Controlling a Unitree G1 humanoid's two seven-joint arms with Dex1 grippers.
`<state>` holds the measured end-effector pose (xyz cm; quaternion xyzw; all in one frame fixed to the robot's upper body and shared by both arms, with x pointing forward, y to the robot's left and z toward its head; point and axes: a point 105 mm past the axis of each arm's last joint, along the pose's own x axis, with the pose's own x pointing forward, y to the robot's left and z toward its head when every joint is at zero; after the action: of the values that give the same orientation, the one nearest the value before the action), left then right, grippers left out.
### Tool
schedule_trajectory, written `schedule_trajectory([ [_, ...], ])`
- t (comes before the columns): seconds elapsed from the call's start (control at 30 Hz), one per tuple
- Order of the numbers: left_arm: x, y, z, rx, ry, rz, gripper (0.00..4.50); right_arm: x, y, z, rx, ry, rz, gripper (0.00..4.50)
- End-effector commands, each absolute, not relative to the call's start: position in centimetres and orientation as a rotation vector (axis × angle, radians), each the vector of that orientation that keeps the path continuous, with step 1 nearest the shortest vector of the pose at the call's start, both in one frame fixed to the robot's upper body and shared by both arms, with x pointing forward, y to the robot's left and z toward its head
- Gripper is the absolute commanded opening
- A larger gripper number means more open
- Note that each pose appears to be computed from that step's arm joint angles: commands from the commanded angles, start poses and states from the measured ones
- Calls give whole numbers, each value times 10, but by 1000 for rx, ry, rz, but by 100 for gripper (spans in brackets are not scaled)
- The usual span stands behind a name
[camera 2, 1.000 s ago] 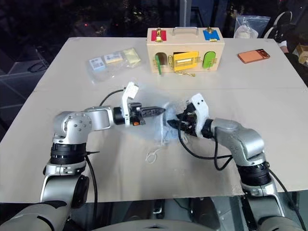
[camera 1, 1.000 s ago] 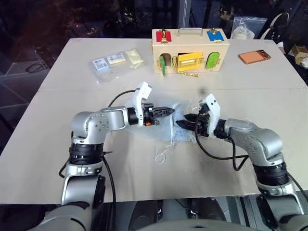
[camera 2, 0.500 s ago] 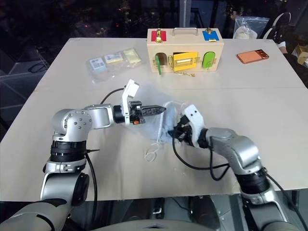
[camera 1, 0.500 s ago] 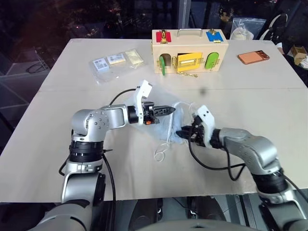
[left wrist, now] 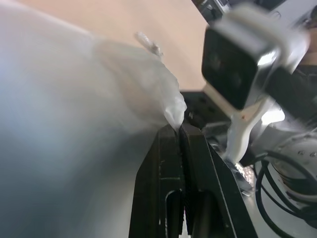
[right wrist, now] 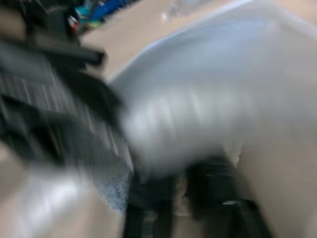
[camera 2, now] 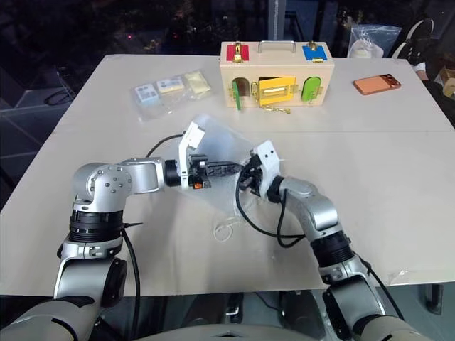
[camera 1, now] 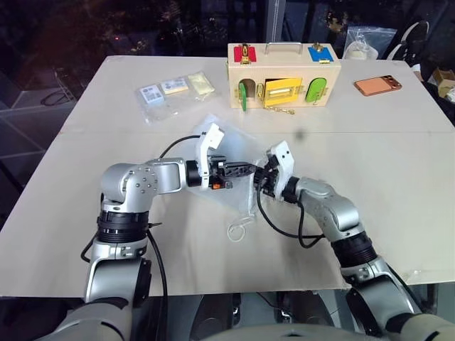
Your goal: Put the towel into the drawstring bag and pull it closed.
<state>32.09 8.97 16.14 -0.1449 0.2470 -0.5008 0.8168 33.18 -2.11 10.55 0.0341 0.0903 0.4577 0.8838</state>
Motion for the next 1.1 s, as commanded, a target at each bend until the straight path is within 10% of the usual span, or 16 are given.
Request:
schedule_trajectory([
  [0.03,327,93,173,-222,456,-1074,0,300,-41,150,-53,59,960,230],
  [0.17,331,94,174,-199,431,-1082,0,282,-51,168,-103,83,889,414],
  [0.63,335,87,173,-202,414,-1096,0,346,-75,144,-251,164,340,414],
  [1.1,338,85,174,-222,409,-1082,0,346,-83,130,-394,181,281,414],
])
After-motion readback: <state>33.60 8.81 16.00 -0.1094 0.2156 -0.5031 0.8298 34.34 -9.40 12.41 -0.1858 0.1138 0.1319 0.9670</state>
